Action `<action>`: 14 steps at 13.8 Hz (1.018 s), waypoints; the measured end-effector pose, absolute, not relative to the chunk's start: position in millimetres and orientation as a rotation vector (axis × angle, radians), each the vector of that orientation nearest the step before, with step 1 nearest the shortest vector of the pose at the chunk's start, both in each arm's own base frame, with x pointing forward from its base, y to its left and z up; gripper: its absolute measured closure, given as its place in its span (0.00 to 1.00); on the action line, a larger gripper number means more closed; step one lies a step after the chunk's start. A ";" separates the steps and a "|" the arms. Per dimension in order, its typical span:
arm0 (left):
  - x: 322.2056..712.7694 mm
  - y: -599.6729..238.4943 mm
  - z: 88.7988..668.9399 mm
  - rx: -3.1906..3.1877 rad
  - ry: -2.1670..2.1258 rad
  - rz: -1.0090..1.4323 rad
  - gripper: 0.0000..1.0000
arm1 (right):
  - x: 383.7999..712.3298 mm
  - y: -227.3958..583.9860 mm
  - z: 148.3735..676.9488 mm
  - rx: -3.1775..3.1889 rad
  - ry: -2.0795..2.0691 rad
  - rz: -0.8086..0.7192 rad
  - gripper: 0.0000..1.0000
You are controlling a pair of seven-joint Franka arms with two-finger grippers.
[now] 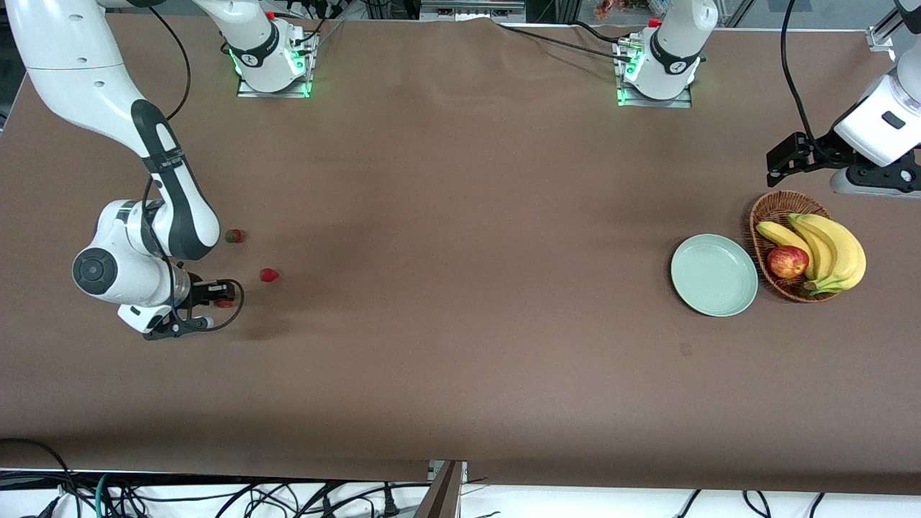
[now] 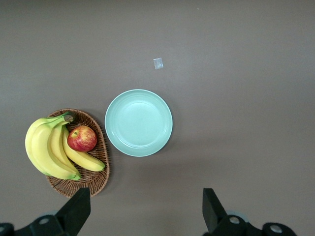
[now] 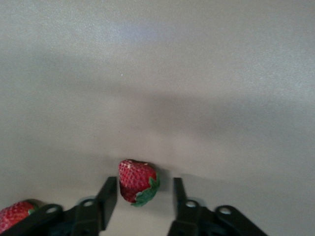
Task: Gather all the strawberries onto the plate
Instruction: 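Carry the strawberry to the table middle and open the right gripper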
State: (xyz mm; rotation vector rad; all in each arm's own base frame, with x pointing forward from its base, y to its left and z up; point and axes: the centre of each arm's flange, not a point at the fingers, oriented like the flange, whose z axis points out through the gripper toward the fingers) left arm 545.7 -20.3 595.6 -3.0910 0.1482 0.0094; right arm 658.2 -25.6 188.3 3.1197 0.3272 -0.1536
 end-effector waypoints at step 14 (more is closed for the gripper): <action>545.7 -20.4 595.6 -3.091 0.148 0.009 0.00 | 689.6 166.8 281.8 3.184 0.149 0.032 0.68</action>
